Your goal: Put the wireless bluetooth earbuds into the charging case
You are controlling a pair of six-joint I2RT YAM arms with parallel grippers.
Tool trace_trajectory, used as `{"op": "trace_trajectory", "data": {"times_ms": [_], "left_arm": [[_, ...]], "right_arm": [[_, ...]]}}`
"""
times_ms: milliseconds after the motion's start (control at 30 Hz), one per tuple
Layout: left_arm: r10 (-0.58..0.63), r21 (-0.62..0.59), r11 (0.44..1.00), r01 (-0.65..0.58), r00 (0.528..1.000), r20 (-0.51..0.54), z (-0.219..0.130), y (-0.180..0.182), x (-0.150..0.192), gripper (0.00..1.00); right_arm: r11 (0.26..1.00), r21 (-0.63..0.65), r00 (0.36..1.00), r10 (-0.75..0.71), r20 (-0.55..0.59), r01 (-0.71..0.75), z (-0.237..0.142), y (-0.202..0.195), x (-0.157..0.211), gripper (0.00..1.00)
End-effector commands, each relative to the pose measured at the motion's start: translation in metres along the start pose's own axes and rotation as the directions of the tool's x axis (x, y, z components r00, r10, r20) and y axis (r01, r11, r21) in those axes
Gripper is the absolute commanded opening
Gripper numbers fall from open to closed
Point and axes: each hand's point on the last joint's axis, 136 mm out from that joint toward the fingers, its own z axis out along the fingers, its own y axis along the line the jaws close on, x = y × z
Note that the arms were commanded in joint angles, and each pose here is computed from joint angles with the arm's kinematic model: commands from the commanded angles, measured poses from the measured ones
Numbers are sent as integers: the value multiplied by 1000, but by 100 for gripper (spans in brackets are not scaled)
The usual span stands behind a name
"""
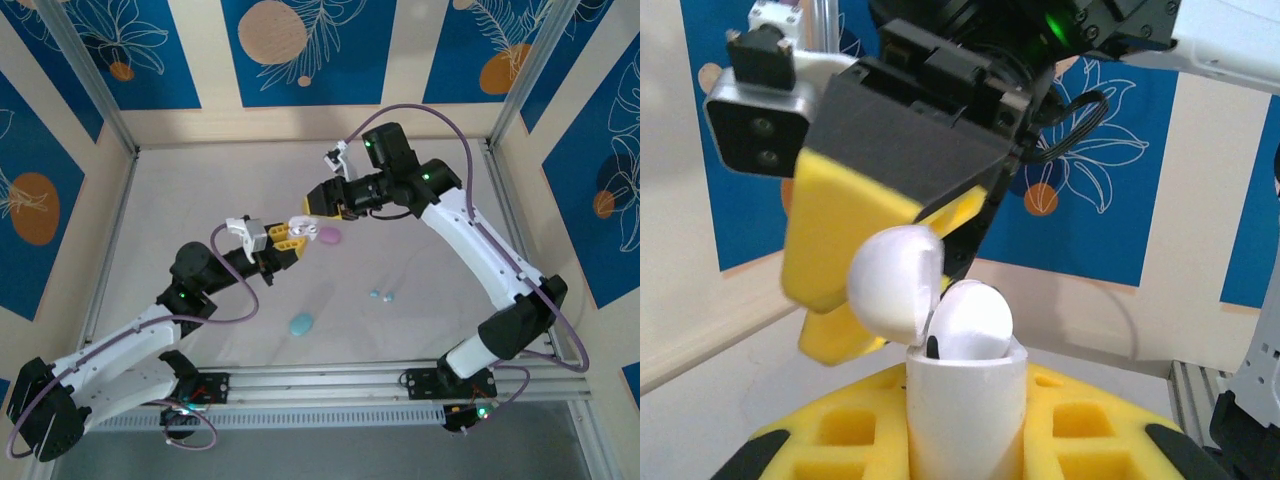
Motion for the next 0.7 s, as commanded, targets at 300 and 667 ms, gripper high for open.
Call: {"op": "trace_trajectory", "data": {"times_ms": [300, 667], "left_arm": [[-49, -160, 986, 41, 998, -47, -1, 27, 12, 22], [-487, -495, 827, 268, 781, -391, -12, 76, 176, 22]], "right_arm": [[964, 251, 987, 49, 152, -87, -36, -46, 16, 53], [879, 316, 919, 268, 291, -357, -47, -140, 53, 53]]}}
